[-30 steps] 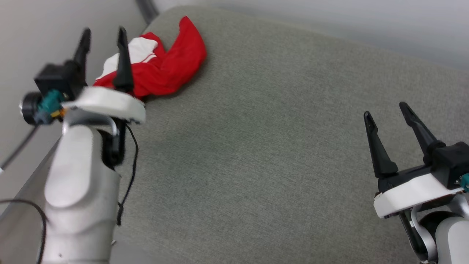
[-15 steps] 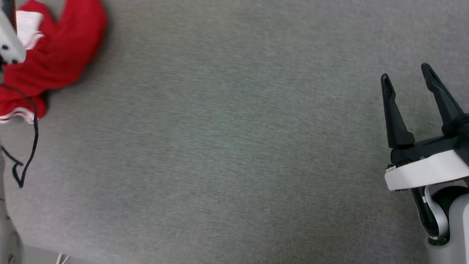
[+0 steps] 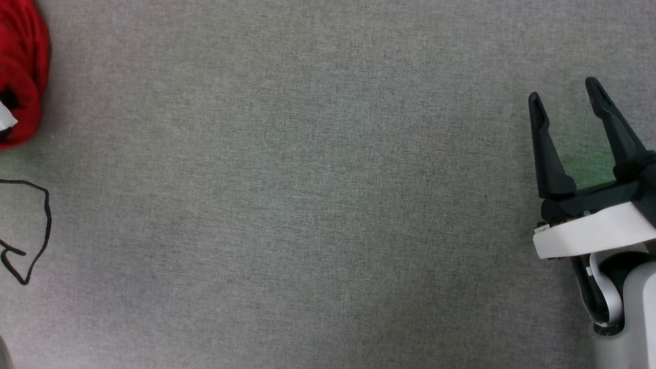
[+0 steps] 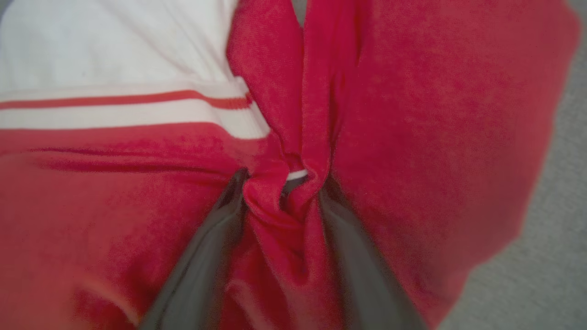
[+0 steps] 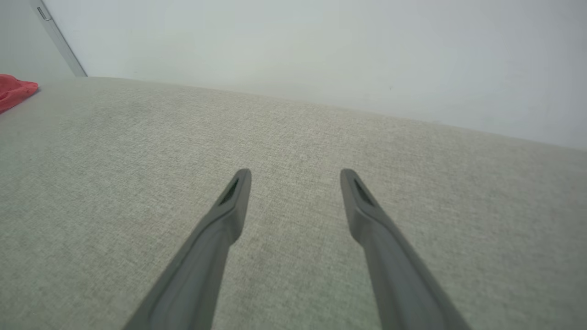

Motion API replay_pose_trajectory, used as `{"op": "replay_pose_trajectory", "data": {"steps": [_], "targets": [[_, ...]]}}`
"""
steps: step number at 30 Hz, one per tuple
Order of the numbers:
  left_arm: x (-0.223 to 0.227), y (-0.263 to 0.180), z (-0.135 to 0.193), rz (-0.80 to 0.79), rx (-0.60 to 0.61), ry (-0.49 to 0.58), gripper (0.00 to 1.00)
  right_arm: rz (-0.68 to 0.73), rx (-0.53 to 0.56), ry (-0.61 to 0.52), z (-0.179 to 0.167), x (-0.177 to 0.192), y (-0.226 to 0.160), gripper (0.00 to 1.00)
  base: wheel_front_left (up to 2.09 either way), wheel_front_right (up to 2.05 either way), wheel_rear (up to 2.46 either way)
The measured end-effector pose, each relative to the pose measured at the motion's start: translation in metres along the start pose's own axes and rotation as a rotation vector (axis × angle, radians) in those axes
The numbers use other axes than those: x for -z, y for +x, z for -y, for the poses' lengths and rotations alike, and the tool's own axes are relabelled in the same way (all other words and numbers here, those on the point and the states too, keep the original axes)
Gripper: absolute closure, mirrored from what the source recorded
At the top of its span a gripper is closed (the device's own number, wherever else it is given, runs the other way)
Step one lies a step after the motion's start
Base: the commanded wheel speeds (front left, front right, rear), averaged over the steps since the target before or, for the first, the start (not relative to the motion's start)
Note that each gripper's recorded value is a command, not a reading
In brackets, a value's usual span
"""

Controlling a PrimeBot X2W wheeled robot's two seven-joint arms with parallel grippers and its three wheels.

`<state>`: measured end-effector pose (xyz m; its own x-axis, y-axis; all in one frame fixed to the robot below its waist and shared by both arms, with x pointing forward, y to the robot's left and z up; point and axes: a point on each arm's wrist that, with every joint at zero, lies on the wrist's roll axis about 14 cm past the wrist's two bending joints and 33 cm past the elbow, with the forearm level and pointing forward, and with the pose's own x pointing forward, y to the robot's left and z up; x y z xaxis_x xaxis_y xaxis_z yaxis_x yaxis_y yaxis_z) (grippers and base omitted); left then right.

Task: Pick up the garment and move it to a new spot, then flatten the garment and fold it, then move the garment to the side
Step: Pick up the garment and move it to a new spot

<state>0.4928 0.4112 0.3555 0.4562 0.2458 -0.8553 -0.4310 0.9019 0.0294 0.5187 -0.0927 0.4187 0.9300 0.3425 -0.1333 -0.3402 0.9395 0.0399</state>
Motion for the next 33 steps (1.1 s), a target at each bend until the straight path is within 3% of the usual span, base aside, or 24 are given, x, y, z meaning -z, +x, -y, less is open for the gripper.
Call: {"op": "replay_pose_trajectory", "data": {"steps": [4,7,13,19,26,33], "targets": [[-0.006,-0.005,-0.004,0.058,-0.025,-0.002,1.0,0.01,-0.013,0.003,-0.005,-0.005,0.001,0.0,0.0,0.0,0.0],[-0.027,-0.015,-0.008,0.194,-0.06,0.022,1.0,0.016,-0.02,0.003,-0.007,-0.009,0.001,0.0,0.0,0.0,0.0],[-0.099,-0.071,-0.011,0.593,-0.096,0.068,1.0,0.053,-0.025,0.008,-0.013,-0.029,-0.006,0.0,0.0,0.0,0.0],[-0.156,-0.156,-0.005,0.989,-0.067,0.095,1.0,0.092,-0.029,0.018,-0.023,-0.051,-0.02,0.0,0.0,0.0,0.0],[-0.179,-0.242,0.03,1.298,0.061,0.093,1.0,0.143,-0.018,0.026,-0.029,-0.078,-0.043,0.0,0.0,0.0,0.0],[-0.159,-0.285,0.1,1.4,0.266,0.138,1.0,0.173,0.029,0.036,-0.023,-0.094,-0.075,0.0,0.0,0.0,0.0]]}}
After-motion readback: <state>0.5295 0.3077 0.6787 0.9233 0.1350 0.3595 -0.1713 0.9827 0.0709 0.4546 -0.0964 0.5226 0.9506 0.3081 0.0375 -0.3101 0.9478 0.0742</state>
